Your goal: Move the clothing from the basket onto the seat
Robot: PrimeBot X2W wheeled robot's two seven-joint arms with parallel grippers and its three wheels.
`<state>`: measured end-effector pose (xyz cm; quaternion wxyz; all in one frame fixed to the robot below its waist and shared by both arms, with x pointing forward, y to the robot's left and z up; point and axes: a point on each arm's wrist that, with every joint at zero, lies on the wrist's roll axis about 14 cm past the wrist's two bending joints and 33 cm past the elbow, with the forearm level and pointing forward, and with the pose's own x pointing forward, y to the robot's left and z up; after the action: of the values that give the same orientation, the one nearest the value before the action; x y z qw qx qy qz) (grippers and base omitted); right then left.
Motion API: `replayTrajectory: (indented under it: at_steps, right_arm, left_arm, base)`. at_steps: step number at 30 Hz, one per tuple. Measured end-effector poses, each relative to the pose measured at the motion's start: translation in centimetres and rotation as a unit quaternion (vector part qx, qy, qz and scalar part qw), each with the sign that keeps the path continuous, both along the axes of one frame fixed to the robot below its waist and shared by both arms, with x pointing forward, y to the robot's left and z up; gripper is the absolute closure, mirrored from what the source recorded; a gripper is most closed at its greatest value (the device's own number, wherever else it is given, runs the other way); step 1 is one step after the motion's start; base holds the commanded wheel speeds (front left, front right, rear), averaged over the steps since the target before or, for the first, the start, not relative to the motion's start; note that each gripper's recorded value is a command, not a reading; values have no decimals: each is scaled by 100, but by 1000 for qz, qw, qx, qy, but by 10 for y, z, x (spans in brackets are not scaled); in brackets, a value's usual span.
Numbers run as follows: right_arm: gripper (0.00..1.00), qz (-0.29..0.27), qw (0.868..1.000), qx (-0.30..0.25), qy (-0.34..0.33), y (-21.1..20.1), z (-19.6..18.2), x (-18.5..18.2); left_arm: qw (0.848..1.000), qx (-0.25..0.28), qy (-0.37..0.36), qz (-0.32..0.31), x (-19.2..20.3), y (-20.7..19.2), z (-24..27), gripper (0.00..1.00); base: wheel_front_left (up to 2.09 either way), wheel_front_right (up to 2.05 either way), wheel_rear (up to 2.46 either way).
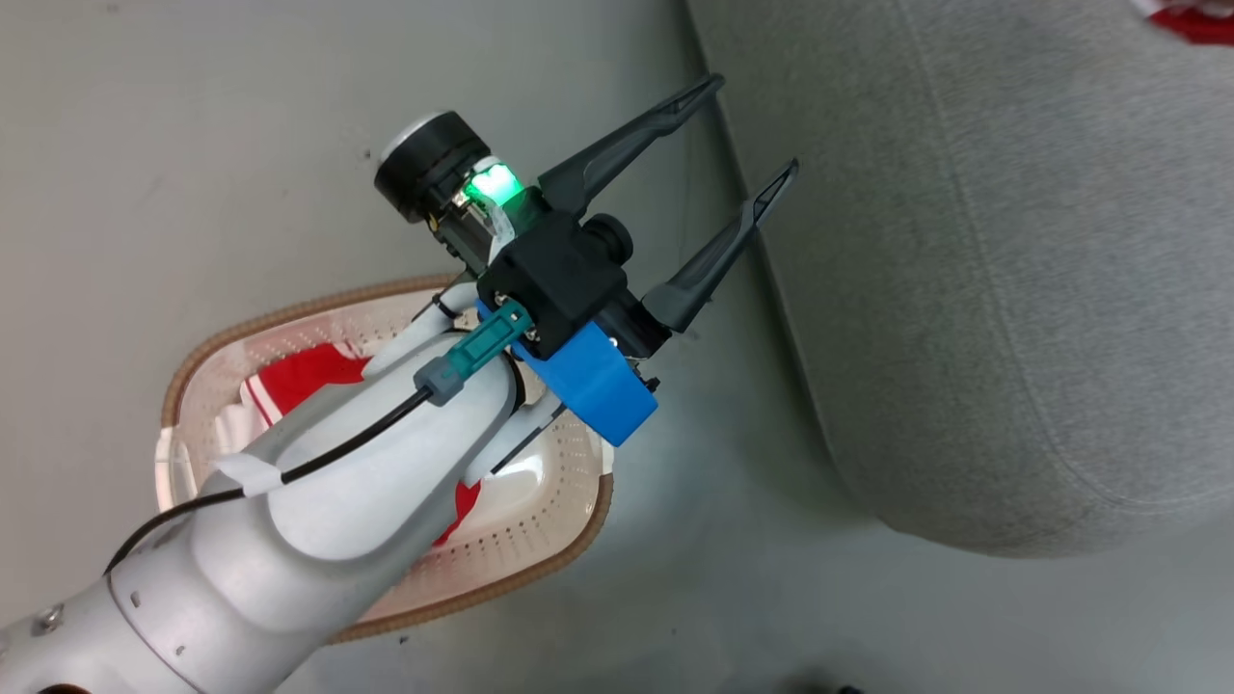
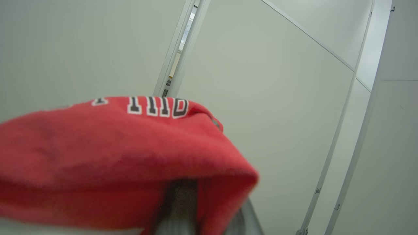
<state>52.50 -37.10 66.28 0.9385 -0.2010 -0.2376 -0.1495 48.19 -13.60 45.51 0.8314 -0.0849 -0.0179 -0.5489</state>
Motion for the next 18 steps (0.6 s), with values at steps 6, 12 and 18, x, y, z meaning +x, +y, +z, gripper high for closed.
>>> replayTrajectory:
  at_steps: [6,12,18]
  right_arm:
    - [100,-29,999,23,3,-30,-16,29]
    - [100,-52,993,56,92,-48,-93,54]
    - [100,-88,973,116,180,-68,-175,52]
  left_arm:
    - [1000,5,16,11,13,10,-28,0]
    - [999,13,33,17,22,17,-56,0]
    - [999,21,45,19,24,21,-74,0]
  base:
    - [0,0,0]
    - [0,0,0]
    - [0,0,0]
